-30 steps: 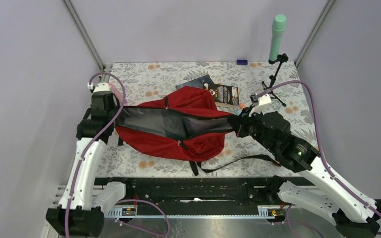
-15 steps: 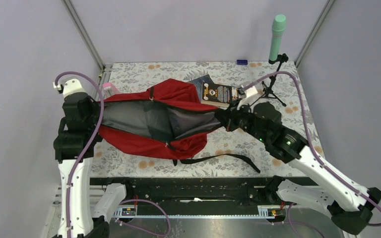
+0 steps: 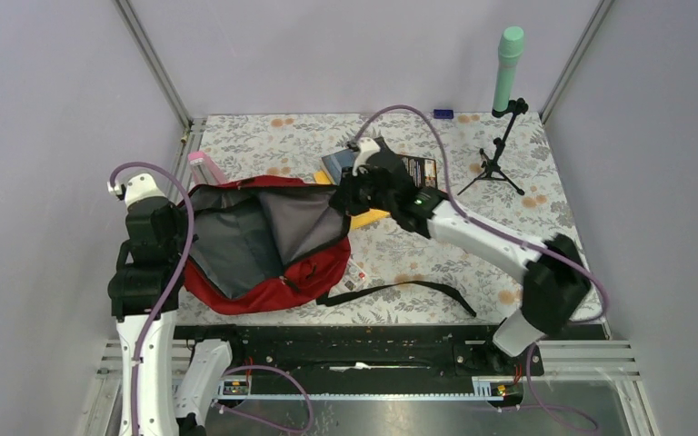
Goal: Pack the student bag
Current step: Adjust the student bag at the center of the board.
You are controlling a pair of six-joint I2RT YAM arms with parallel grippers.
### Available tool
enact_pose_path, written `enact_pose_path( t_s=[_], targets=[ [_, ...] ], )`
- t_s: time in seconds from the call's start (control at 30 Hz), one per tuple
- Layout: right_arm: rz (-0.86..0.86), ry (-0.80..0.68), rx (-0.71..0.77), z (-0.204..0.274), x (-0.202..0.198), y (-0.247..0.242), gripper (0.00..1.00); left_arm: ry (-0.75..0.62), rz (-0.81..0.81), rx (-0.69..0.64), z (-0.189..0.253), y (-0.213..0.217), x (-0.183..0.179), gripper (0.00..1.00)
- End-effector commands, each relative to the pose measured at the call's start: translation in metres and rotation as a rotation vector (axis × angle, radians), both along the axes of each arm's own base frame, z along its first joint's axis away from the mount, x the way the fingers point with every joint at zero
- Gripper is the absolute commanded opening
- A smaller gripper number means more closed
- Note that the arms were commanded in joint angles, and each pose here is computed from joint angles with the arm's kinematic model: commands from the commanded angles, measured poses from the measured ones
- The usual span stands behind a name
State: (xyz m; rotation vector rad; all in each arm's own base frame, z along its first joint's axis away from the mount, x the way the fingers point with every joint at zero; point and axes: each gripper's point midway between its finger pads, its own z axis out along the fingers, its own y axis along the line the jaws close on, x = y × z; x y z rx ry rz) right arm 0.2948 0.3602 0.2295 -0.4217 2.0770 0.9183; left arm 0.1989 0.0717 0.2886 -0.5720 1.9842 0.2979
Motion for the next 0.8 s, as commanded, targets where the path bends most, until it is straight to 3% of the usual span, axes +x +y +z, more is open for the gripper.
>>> enact_pose_path(
  t_s=[0.0, 0.1, 0.17, 0.3, 0.4, 0.53, 0.6, 0.77],
  targets=[
    [0.047, 0.039, 0.033, -0.014, 0.026, 0.042, 0.18, -0.172, -0.07, -0.06, 0.014, -0.015, 0.024, 0.04],
    [0.082, 0.091, 0.037, -0.035, 0.033, 0.061, 0.23, -0.227, -0.122, -0.067, 0.013, -0.023, 0.03, 0.04],
    [0.079, 0.098, 0.029, -0.044, 0.037, 0.064, 0.32, -0.245, -0.117, -0.059, 0.01, -0.022, 0.032, 0.04],
    [0.072, 0.067, 0.015, -0.039, 0.037, 0.058, 0.68, -0.249, -0.075, -0.039, 0.001, -0.013, 0.033, 0.02],
    [0.049, 0.037, 0.024, -0.022, 0.033, 0.043, 0.85, -0.253, -0.057, -0.032, -0.005, -0.01, 0.035, 0.02],
    [0.027, 0.014, 0.069, 0.006, 0.018, 0.014, 0.91, -0.254, 0.029, 0.007, -0.009, 0.006, 0.032, 0.02],
    [-0.019, 0.009, 0.075, 0.015, 0.01, -0.008, 0.99, -0.245, 0.068, 0.027, -0.011, 0.013, 0.03, 0.02],
    [-0.141, -0.048, 0.101, 0.041, -0.012, -0.06, 1.0, -0.261, 0.06, 0.033, -0.008, 0.012, 0.032, 0.02]
  ],
)
